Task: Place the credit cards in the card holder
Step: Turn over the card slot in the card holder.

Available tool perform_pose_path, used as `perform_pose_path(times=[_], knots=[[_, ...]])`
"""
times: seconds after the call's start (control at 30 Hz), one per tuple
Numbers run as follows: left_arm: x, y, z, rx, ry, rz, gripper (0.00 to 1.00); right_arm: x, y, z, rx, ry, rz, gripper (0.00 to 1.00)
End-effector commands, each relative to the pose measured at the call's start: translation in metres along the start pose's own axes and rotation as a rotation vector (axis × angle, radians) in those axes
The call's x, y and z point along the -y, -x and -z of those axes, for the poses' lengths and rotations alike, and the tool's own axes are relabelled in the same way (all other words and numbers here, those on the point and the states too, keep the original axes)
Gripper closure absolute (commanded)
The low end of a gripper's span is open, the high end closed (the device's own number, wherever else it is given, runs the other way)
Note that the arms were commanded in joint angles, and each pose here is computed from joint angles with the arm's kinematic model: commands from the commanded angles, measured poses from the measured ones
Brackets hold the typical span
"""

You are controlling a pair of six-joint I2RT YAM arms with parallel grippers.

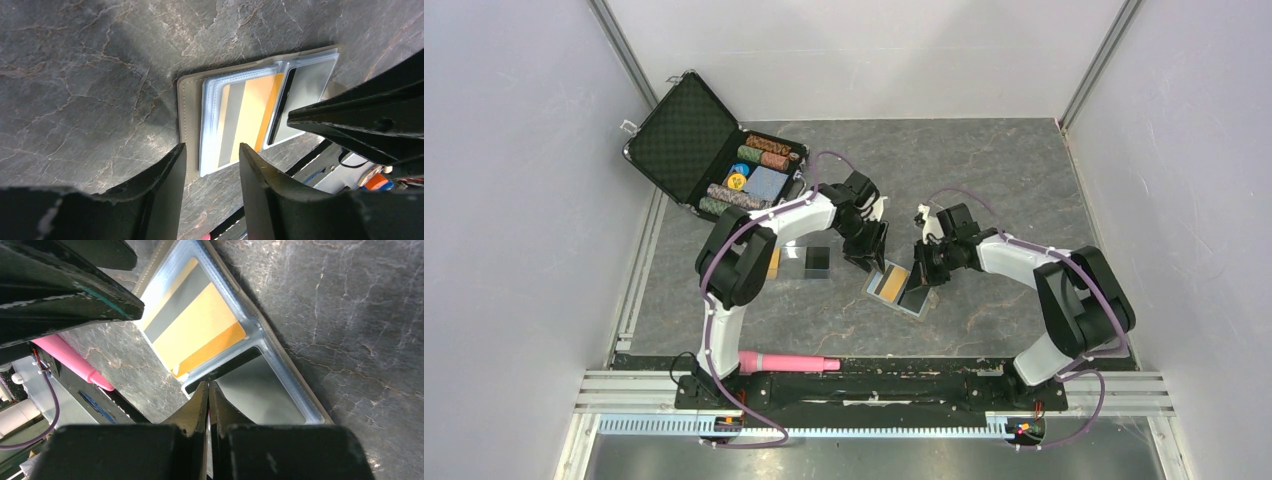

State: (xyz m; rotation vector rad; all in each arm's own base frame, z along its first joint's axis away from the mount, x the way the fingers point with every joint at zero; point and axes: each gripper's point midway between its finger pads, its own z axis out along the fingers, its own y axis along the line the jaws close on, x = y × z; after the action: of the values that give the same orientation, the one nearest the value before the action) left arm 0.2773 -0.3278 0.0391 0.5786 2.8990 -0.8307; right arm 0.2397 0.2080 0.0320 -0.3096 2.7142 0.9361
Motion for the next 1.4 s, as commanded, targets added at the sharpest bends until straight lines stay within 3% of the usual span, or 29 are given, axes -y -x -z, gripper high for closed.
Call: perform_pose_path(times=[0.0, 0.87, 1.13, 1.37], knots=[[0.022, 0.013, 0.011, 0.059, -0.049, -0.044, 0.52, 0.007, 0.002, -0.008, 0.010, -0.023, 0.009, 1.00], [0.038, 0.008, 0.005, 0.053, -0.061, -0.096, 0.56, 0.010, 0.004, -0.034, -0.037, -0.048, 0.011, 1.00], [0.041, 0.015, 0.026, 0.139, 0.056, -0.164, 0.45, 0.011, 0.002, -0.036, -0.045, -0.048, 0.010, 1.00], [0.044, 0.010, 0.021, 0.126, 0.071, -0.185, 0.42, 0.010, 0.001, -0.037, -0.046, -0.044, 0.011, 1.00]])
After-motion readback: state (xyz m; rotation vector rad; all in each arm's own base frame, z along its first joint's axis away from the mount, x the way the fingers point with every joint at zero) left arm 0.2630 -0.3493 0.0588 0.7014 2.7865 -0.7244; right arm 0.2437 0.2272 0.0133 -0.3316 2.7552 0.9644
